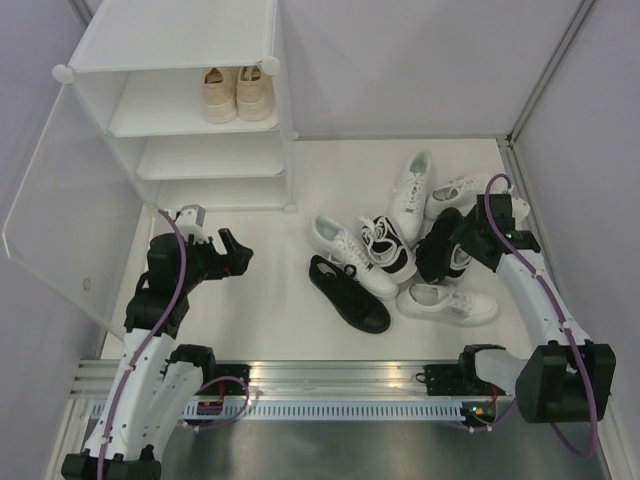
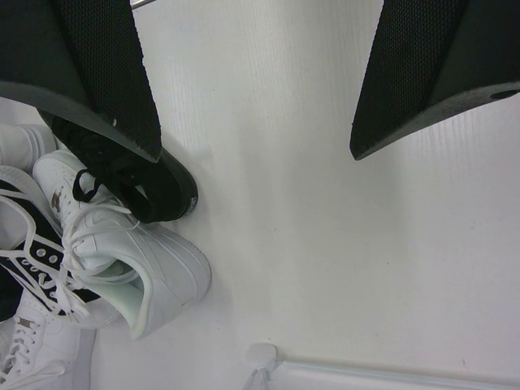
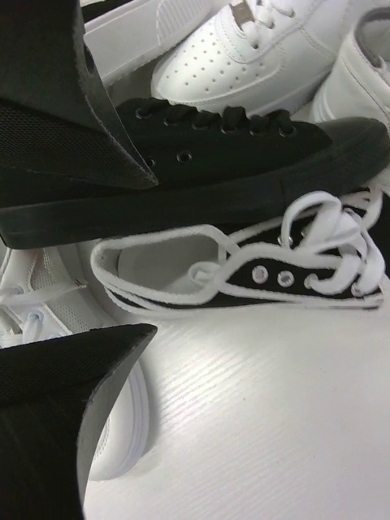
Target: Place and organize the shoes in the shoe cabinet
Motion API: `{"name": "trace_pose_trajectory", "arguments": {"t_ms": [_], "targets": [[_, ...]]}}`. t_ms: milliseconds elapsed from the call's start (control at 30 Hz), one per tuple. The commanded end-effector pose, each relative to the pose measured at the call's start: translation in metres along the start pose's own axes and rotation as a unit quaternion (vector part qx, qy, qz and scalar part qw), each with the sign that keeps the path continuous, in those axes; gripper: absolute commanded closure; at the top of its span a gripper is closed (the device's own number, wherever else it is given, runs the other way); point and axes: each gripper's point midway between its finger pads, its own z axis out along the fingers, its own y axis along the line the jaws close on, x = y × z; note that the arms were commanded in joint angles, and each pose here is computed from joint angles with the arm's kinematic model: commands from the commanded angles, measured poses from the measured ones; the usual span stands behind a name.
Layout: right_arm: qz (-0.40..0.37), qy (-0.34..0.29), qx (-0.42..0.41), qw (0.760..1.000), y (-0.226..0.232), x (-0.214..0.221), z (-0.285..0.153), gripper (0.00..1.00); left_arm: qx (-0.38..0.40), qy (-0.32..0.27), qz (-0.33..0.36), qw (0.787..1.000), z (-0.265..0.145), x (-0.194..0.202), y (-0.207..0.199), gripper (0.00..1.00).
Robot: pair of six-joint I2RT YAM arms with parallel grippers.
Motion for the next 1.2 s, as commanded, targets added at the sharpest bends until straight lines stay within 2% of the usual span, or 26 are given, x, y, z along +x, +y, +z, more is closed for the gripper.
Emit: {"name": "trace_pose_trajectory", "arguments": {"t_ms": [0, 500, 1000, 1167], "targets": [[-0.013, -0.013, -0.028, 0.999, 0.028, -0.003, -0.008, 0.28, 0.004, -0.014, -0.002, 1.000, 0.002, -0.008, -0.003, 0.01], [-0.106, 0.011, -0.007, 0.994, 0.059, 0.029, -0.005, 0.27, 0.001, -0.010, -0.003, 1.000, 0.003, -0.006, -0.002, 0.01], [-0.161, 0.042, 0.017, 0.986, 0.057, 0.047, 0.009, 0.26, 0.005, 0.002, -0.001, 1.000, 0.005, -0.002, -0.002, 0.01], [-0.192, 0.052, 0.073, 0.977, 0.036, 0.051, 0.017, 0.28, 0.003, 0.001, -0.001, 1.000, 0.005, -0.002, -0.002, 0.01]]}}
